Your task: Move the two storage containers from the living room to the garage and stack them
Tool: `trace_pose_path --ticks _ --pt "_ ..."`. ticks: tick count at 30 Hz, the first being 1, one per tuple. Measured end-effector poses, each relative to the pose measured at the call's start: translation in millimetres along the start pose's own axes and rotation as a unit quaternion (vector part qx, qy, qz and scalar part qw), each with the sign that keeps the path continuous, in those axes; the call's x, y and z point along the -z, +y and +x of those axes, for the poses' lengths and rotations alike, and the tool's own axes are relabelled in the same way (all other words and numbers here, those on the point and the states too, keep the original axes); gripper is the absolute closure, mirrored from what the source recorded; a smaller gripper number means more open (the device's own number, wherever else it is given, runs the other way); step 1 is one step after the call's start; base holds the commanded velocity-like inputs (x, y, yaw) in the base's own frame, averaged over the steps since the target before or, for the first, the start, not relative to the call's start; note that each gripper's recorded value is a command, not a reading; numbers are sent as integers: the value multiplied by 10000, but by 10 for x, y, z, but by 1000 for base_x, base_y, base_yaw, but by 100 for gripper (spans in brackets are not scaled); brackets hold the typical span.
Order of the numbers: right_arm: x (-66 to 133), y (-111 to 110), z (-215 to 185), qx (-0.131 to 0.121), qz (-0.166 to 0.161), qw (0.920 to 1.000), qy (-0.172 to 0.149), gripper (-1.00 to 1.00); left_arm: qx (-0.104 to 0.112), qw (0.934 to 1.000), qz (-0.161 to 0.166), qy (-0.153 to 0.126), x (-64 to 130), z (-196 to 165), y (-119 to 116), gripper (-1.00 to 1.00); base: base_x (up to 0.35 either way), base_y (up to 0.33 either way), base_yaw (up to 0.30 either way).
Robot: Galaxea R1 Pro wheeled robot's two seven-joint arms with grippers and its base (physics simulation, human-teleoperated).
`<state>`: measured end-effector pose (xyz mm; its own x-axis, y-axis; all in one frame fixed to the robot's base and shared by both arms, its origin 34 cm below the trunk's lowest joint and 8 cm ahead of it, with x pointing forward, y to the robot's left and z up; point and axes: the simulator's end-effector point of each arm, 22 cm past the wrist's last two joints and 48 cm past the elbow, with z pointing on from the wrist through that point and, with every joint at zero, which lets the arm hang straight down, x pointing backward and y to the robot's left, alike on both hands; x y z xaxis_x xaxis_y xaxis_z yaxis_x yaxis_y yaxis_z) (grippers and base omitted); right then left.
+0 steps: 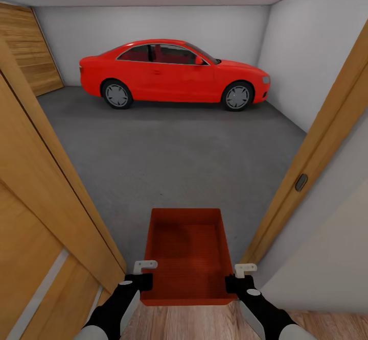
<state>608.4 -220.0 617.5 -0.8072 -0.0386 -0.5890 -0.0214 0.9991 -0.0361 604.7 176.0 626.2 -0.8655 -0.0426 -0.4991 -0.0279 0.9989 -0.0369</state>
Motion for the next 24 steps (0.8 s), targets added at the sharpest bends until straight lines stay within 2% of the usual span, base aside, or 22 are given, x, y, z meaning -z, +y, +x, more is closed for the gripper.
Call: trace_pose_path --ticks 24 --pt "2 4 -7 3 3 10000 -8 100 13 10000 -2 -6 1 -2 4 100 9 0 0"
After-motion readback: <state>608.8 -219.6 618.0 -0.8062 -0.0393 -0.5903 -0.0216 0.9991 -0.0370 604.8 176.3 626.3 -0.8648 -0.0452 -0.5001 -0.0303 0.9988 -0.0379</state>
